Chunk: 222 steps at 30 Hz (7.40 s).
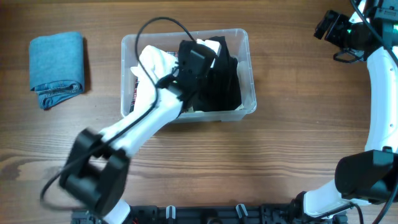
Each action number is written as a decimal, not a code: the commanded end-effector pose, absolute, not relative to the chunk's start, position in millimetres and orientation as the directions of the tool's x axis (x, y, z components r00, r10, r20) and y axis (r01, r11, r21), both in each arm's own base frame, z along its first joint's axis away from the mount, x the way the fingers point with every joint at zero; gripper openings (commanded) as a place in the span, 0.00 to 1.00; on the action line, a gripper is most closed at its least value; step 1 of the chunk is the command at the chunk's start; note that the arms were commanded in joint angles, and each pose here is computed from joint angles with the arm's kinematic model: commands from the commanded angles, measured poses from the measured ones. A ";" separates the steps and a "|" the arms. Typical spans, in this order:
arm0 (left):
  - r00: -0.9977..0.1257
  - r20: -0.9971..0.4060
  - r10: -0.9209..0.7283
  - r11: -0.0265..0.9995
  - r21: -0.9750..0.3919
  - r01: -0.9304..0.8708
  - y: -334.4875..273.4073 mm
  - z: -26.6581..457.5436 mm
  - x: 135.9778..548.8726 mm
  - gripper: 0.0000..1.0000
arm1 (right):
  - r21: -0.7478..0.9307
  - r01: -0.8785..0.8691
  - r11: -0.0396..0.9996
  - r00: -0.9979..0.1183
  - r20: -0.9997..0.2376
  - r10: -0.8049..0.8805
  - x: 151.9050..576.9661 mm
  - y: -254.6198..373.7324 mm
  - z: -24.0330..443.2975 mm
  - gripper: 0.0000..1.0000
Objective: Pack container
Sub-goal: 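Press the black cloth flat inside the container with the left gripper, then release the black cloth and withdraw the left gripper to the left, then lower the left gripper onto the folded blue denim cloth and grasp it, then lift the blue denim cloth and carry it right over the container, then lower the blue denim cloth onto the black cloth in the container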
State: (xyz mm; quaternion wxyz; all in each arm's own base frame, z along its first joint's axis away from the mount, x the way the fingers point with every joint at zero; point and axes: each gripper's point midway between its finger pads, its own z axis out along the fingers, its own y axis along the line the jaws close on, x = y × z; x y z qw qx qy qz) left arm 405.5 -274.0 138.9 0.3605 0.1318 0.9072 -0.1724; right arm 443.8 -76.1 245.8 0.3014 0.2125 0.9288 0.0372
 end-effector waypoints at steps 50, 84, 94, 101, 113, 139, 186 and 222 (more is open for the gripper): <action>-0.696 -0.703 -0.148 0.886 -0.407 0.223 -162.2 261.3 417.0 1.00 | 0.194 0.386 0.902 -0.720 -0.548 0.427 444.4 -77.6 246.7 1.00; -0.775 -0.627 -0.080 0.733 0.490 -0.472 156.4 80.2 487.6 1.00 | 0.194 0.386 0.902 -0.720 -0.548 0.426 444.4 -77.6 246.7 1.00; -0.857 -0.514 -0.042 0.683 0.611 -0.400 177.2 21.9 481.1 1.00 | 0.194 0.386 0.902 -0.720 -0.548 0.426 444.4 -77.6 246.7 1.00; -0.854 -0.511 -0.103 0.655 0.611 -0.445 210.5 20.1 467.2 1.00 | 0.194 0.386 0.902 -0.720 -0.548 0.426 444.4 -77.6 246.7 1.00; -0.871 -0.461 -0.172 0.663 0.600 -0.449 237.6 -14.2 448.2 0.94 | 0.194 0.386 0.902 -0.720 -0.548 0.427 444.4 -77.6 246.7 1.00; -0.690 -0.718 -0.091 0.724 0.428 -0.541 170.6 141.9 483.7 0.10 | 0.194 0.387 0.902 -0.720 -0.547 0.427 444.3 -77.6 246.6 1.00; -0.898 -0.356 -0.258 0.386 -0.890 0.242 -270.4 294.9 385.0 0.04 | 0.194 0.386 0.902 -0.720 -0.548 0.427 444.4 -77.6 246.7 1.00; -0.906 -0.210 -0.366 0.280 -0.954 0.108 -281.2 196.8 373.7 0.09 | 0.194 0.387 0.902 -0.720 -0.547 0.427 444.3 -77.6 246.6 1.00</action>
